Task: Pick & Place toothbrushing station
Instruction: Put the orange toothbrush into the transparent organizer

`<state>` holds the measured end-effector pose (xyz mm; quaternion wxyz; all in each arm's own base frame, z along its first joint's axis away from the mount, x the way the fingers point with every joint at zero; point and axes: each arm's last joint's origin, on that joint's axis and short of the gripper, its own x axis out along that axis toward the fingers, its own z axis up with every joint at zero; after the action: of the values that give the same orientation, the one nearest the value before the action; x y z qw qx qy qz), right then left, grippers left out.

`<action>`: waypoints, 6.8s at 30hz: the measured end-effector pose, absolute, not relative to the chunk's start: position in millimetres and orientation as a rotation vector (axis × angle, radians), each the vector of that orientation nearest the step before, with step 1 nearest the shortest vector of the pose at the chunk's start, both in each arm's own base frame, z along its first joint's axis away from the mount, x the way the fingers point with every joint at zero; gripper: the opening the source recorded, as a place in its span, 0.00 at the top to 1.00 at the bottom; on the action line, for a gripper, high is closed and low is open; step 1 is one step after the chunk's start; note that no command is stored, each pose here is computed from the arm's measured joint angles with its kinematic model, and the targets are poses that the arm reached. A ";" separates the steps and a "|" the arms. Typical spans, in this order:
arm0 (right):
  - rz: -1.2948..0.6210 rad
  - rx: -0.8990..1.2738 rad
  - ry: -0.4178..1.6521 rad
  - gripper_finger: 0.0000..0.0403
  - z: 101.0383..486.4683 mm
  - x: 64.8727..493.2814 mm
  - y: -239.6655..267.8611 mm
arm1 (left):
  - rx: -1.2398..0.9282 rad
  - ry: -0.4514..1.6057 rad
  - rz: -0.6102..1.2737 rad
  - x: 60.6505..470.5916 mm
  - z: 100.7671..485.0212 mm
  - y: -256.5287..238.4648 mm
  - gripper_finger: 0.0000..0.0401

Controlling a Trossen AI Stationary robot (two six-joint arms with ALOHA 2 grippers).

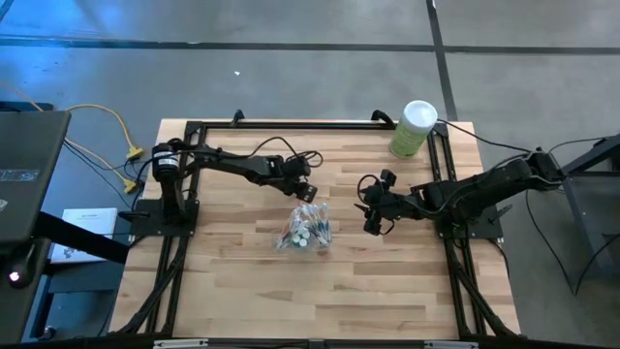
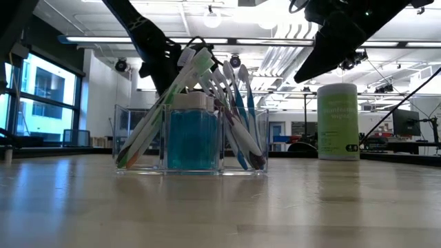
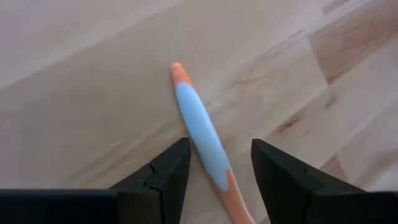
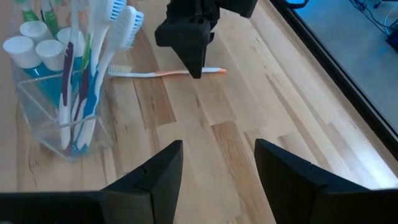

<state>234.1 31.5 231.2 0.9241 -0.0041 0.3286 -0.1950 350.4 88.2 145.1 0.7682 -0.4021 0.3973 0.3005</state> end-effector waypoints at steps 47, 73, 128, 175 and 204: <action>-0.381 0.021 0.681 0.53 230.7 234.0 32.3 | -0.561 1.204 0.974 279.4 193.8 17.9 1.00; -0.373 0.068 0.685 0.53 230.0 233.7 32.9 | -0.546 1.125 0.949 270.4 210.3 -18.5 1.00; -0.195 0.098 0.567 0.53 240.9 241.2 50.7 | 0.120 0.787 0.888 254.7 264.0 -28.8 0.89; -0.205 0.111 0.569 0.53 239.3 242.2 50.8 | -0.311 0.544 0.512 212.6 138.0 8.4 0.61; -0.196 0.090 0.561 0.53 239.6 243.4 51.1 | -0.200 0.287 0.693 217.7 47.7 3.5 0.61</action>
<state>243.4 51.1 239.6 0.9552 0.0441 0.2763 -0.0964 217.7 3.5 47.7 0.9255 -0.0976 0.1400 0.3381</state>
